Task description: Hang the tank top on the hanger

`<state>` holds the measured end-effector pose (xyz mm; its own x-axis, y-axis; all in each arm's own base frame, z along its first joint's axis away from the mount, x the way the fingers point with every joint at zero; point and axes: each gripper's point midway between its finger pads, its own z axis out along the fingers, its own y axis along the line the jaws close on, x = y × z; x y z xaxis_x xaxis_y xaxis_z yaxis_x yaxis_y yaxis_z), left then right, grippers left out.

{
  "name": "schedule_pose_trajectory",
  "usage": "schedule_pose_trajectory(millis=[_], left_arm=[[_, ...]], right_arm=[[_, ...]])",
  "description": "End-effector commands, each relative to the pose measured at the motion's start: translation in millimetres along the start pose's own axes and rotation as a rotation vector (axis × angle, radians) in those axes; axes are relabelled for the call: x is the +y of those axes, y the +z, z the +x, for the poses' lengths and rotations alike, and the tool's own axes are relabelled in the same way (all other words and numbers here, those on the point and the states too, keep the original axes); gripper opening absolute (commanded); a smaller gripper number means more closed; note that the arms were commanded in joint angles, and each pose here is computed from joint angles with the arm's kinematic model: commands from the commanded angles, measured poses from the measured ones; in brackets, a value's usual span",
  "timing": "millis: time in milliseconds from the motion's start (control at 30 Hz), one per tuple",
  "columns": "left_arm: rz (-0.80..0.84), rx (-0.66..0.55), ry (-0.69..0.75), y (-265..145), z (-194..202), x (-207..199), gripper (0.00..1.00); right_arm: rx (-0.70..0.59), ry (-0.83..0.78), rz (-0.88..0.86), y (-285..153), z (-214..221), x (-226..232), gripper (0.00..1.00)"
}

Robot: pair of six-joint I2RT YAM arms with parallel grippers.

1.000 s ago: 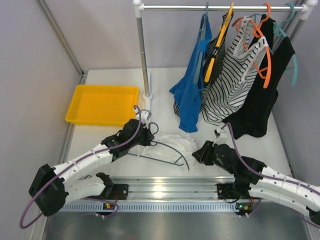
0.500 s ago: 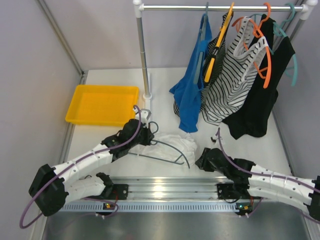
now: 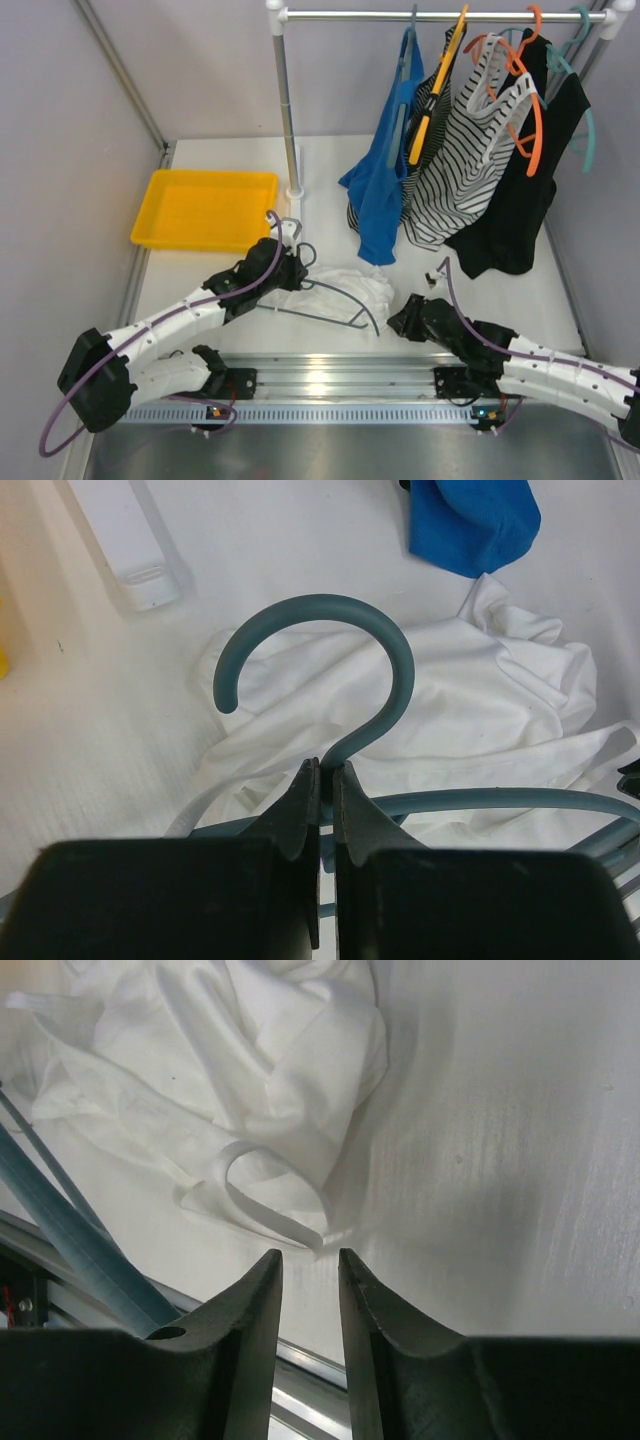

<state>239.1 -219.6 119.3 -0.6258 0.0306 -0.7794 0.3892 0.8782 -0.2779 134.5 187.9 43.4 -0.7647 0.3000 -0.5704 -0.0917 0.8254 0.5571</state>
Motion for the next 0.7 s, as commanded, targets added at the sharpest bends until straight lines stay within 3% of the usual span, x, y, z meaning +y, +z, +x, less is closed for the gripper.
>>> schedule_pose_trajectory(millis=[0, 367, 467, 567, 667], left_arm=[[0.022, -0.068, -0.004, -2.5, -19.7, -7.7, 0.0], [0.024, -0.071, -0.008, -2.6, -20.7, -8.4, 0.0], [0.026, -0.073, -0.011, -3.3, -21.2, -9.2, 0.0], [0.022, -0.081, -0.011, -4.3, -24.6, -8.8, 0.0], [0.004, -0.093, -0.016, -5.0, -27.5, -6.0, 0.0]], right_arm=[[-0.035, -0.002, -0.07, -2.6, -6.9, 14.6, 0.3], [-0.027, -0.021, -0.027, 12.3, -2.4, 11.3, 0.29], [-0.036, -0.018, -0.032, 17.3, -1.4, 11.2, 0.22], [-0.029, -0.016, -0.013, 17.3, 0.0, 7.6, 0.03], [-0.029, -0.01, -0.027, 12.1, -2.0, 10.4, 0.0]])
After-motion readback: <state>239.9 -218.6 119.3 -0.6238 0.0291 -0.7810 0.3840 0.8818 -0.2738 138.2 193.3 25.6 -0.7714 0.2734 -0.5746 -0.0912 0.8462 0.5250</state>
